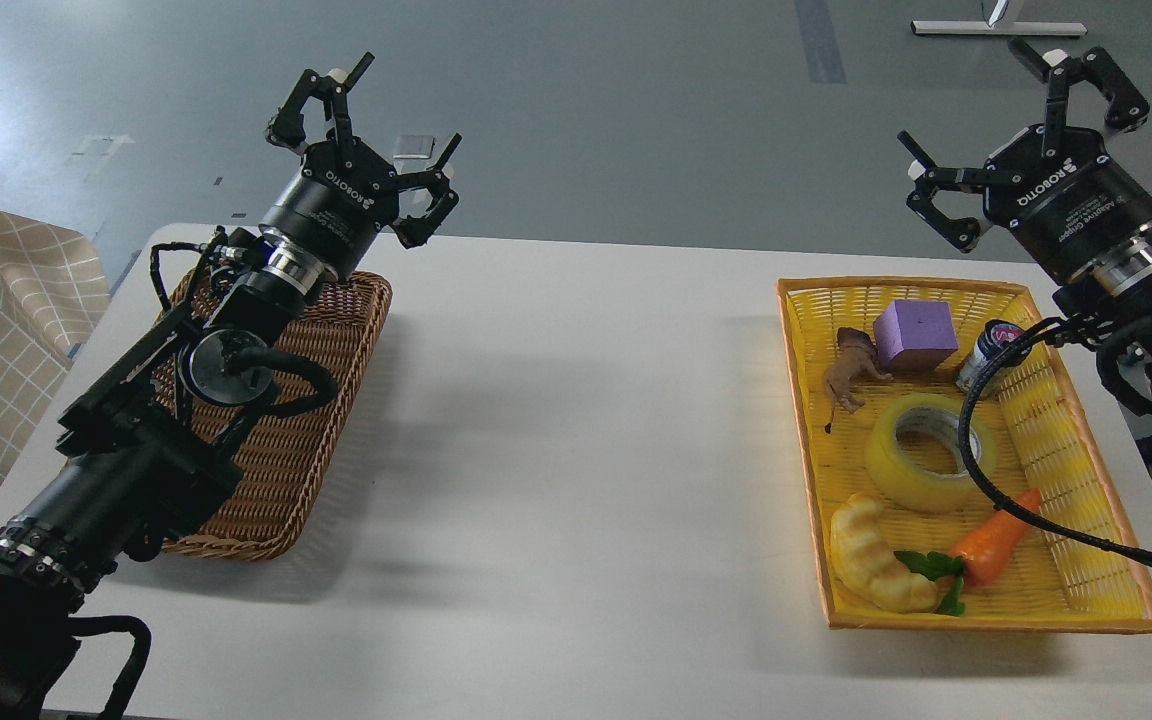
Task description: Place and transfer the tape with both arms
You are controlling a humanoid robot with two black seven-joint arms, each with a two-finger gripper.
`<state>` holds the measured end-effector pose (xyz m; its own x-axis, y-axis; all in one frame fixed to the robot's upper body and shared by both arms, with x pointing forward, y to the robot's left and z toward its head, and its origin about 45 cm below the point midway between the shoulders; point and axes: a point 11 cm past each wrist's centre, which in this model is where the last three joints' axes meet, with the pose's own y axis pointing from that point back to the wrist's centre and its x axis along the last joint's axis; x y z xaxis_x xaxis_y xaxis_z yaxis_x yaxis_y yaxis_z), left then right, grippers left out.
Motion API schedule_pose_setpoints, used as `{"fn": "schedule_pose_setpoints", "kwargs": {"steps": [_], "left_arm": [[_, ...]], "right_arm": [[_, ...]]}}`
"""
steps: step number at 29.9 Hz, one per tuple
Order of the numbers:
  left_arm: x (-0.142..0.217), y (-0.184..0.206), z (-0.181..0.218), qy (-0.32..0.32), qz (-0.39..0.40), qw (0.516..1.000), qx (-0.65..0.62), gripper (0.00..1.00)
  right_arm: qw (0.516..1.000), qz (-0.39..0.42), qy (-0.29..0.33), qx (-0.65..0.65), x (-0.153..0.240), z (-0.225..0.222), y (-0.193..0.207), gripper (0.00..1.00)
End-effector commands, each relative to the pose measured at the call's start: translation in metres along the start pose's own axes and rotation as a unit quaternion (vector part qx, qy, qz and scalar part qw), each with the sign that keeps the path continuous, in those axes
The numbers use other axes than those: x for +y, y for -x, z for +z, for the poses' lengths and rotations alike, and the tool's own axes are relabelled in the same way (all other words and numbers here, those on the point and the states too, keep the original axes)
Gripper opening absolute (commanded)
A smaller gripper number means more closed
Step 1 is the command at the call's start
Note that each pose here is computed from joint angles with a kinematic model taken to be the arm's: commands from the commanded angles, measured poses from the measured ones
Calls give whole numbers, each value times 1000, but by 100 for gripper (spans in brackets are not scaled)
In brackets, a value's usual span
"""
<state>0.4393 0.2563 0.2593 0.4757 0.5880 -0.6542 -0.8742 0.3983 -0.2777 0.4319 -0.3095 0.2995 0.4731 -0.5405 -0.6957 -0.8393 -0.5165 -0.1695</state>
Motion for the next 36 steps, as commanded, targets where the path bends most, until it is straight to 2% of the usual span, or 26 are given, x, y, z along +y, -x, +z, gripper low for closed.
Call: {"fn": "schedule_pose_setpoints", "kwargs": {"steps": [1, 36], "left_arm": [[0, 0, 0, 1, 0, 1000, 0, 98], [0, 0, 0, 1, 1, 1000, 2, 98]], "right_arm": [[1000, 1, 0, -1, 0, 0, -1, 100], [1000, -1, 1, 0, 1, 1, 0, 100]]}}
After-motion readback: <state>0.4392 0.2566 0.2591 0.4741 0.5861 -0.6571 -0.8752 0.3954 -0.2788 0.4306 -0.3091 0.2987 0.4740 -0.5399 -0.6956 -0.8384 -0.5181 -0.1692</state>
